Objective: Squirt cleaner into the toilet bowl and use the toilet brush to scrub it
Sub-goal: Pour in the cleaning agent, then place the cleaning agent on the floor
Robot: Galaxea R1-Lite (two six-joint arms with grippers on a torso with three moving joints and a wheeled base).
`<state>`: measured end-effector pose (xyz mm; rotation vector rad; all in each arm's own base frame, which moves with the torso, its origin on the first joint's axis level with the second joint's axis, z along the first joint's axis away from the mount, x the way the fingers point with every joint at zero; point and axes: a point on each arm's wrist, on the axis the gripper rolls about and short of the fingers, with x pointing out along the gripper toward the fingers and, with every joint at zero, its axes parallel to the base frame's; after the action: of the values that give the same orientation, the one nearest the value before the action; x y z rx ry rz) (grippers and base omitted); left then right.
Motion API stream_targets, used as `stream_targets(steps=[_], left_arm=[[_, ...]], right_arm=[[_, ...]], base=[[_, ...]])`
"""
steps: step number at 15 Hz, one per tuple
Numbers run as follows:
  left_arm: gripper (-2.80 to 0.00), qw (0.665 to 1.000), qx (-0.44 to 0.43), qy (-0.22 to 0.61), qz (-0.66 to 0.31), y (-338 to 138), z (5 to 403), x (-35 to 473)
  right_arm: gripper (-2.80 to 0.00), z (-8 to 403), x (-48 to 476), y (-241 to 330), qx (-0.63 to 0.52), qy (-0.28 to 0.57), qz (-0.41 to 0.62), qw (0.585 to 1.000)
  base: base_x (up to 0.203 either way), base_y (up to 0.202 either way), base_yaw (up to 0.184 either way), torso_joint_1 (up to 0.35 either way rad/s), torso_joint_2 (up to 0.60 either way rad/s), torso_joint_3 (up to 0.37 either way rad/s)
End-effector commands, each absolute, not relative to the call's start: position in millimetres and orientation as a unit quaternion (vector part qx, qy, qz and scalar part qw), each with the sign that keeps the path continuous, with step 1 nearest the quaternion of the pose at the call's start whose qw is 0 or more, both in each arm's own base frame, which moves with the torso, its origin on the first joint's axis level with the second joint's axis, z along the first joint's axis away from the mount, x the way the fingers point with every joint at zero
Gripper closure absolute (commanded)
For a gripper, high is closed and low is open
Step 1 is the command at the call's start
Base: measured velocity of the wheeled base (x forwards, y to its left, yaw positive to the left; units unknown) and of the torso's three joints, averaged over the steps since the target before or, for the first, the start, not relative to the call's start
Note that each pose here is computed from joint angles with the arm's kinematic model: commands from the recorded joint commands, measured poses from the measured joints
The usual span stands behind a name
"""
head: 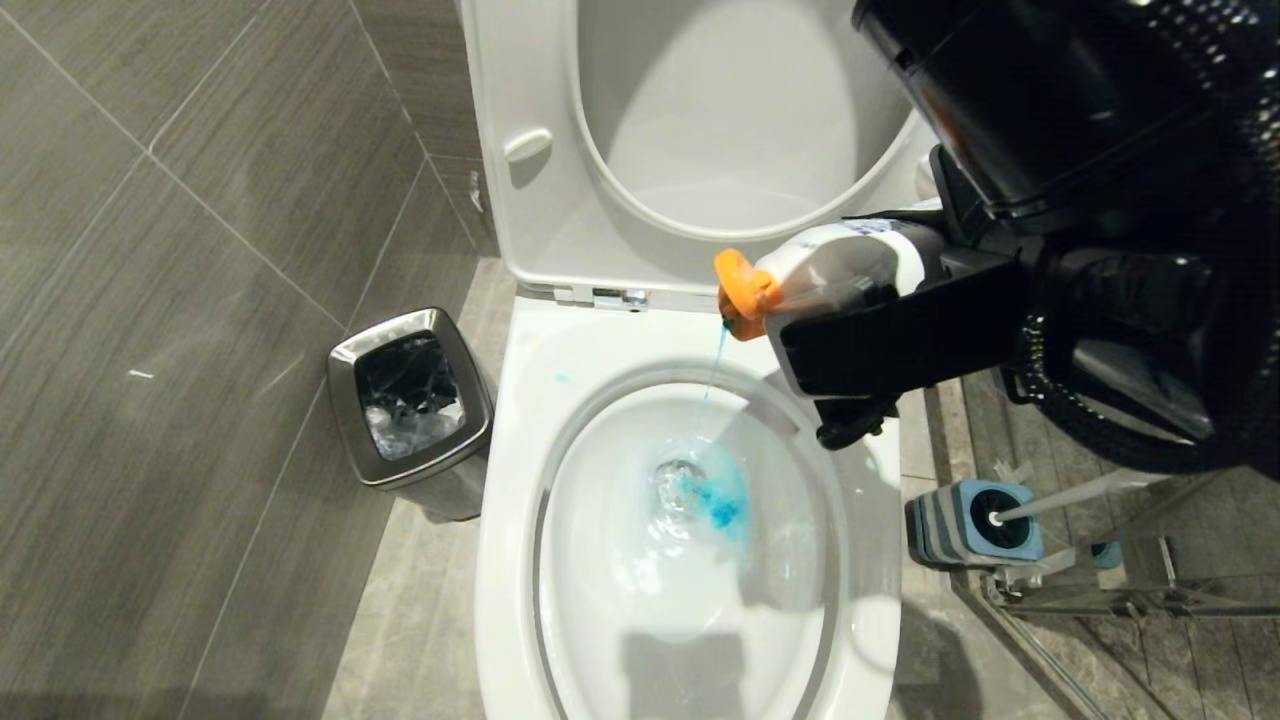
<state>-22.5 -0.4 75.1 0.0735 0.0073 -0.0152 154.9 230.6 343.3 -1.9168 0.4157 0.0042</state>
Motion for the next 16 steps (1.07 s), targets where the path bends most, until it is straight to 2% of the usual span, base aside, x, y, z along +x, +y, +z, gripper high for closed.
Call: stream_targets(steps=[1,5,9,16], left_arm=[[0.00,0.999,0.037,0.004,-0.008,-0.4,75.1,-22.6],[0.00,0.999,0.037,0.004,-0.007,-0.4,75.1,-22.6],[0.00,0.999,0.037,0.004,-0.008,-0.4,74.7,-22.5],[0.00,0.999,0.037,0.004,-0.008,-0.4,74.7,-22.5]], right_arm=[[0.00,349.0,144.2,211.3,-0.794,0.173,0.003,0.583],[0.00,342.4,127.5,183.9,-0.720,0.171,0.042,0.671],[0.00,341.1,116.8,168.4,-0.648,0.169,0.077,0.739],[0.00,343.2,104.4,174.2,-0.534,0.161,0.108,0.823]], base=[[0.000,0.000,0.000,0.000,0.00,0.000],[0.000,0.000,0.000,0.000,0.00,0.000],[0.000,0.000,0.000,0.000,0.00,0.000],[0.000,0.000,0.000,0.000,0.00,0.000]])
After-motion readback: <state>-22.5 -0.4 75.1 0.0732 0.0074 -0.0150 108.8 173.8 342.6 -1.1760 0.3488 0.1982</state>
